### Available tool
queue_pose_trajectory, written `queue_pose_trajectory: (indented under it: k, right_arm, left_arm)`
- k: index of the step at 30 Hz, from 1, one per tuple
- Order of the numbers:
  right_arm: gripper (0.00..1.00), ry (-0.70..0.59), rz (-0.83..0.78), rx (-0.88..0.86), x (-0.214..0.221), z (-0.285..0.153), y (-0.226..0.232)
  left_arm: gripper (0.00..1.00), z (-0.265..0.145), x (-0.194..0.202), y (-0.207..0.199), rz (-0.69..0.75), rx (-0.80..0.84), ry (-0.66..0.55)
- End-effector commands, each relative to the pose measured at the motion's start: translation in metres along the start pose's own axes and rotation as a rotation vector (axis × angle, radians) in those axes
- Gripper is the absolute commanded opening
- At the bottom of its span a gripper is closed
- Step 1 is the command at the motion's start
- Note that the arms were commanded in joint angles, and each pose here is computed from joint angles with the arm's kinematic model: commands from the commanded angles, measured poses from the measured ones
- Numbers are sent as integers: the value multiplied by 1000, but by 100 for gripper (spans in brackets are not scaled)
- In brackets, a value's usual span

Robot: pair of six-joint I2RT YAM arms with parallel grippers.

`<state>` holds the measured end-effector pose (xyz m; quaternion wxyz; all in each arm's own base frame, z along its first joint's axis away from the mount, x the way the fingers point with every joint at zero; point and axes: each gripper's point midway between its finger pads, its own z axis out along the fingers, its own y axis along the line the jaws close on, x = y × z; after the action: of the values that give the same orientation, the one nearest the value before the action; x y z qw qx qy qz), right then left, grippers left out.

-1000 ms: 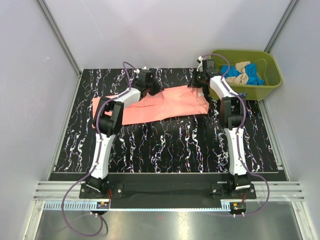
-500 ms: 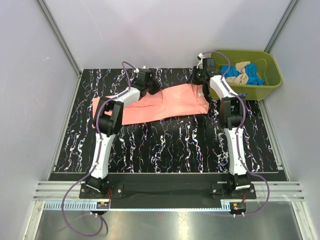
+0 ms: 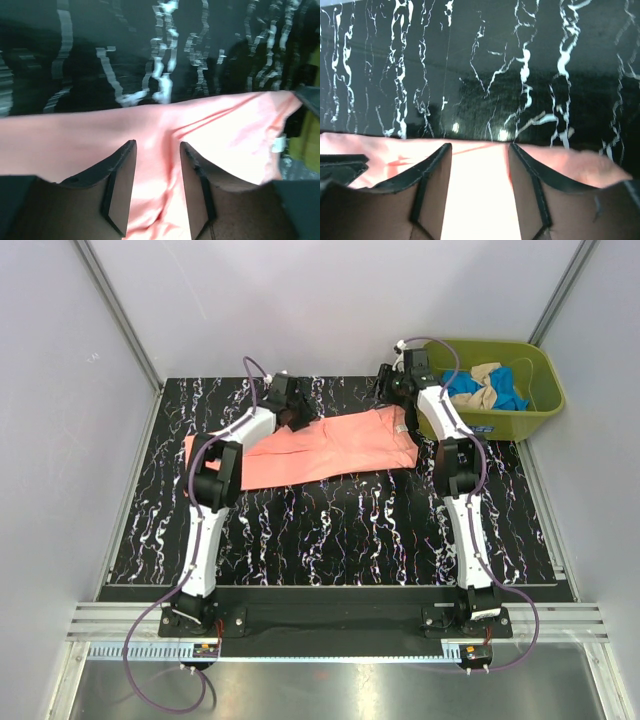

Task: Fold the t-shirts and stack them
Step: Fold the tshirt

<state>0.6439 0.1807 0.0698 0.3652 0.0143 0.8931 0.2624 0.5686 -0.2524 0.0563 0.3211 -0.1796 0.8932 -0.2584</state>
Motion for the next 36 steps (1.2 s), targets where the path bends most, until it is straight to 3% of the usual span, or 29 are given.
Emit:
queue_pose_trajectory:
  k: [1,3,9,12,15,21,23,25,27,32,36]
  right_arm:
    - [59,-70,6,26,-45,-61,38]
    - [59,-53,21,57,-41,-73,43]
    - [63,63,159,262,11,-103,54]
    - [70,79,271,334,37,-109,67]
    - [71,109,345,395,63,-106,77]
    - [70,130,553,507,105,-81,82]
    - [71,137,636,526,117,-68,78]
    - [73,139,644,524,123,-58,83]
    - [73,123,616,499,115,-54,93]
    - [74,169,562,456,124,-50,107]
    - [74,136,503,395,109,-62,116]
  left_arm:
    - [45,-71,-70,-15,133,-50,-140]
    - [45,-90,-80,-4,166,-81,-139]
    - [51,-158,-69,111,188,-343,39]
    - [53,-187,-24,174,190,-482,184]
    - [53,-210,3,206,151,-534,221]
    - [54,-246,-4,225,54,-545,117]
    - [64,-252,-12,226,71,-564,85]
    - [66,-253,-17,231,72,-587,66]
    - [65,-247,-17,237,72,-595,82]
    - [48,-232,-15,252,35,-584,72]
    - [35,-219,16,282,-101,-605,190]
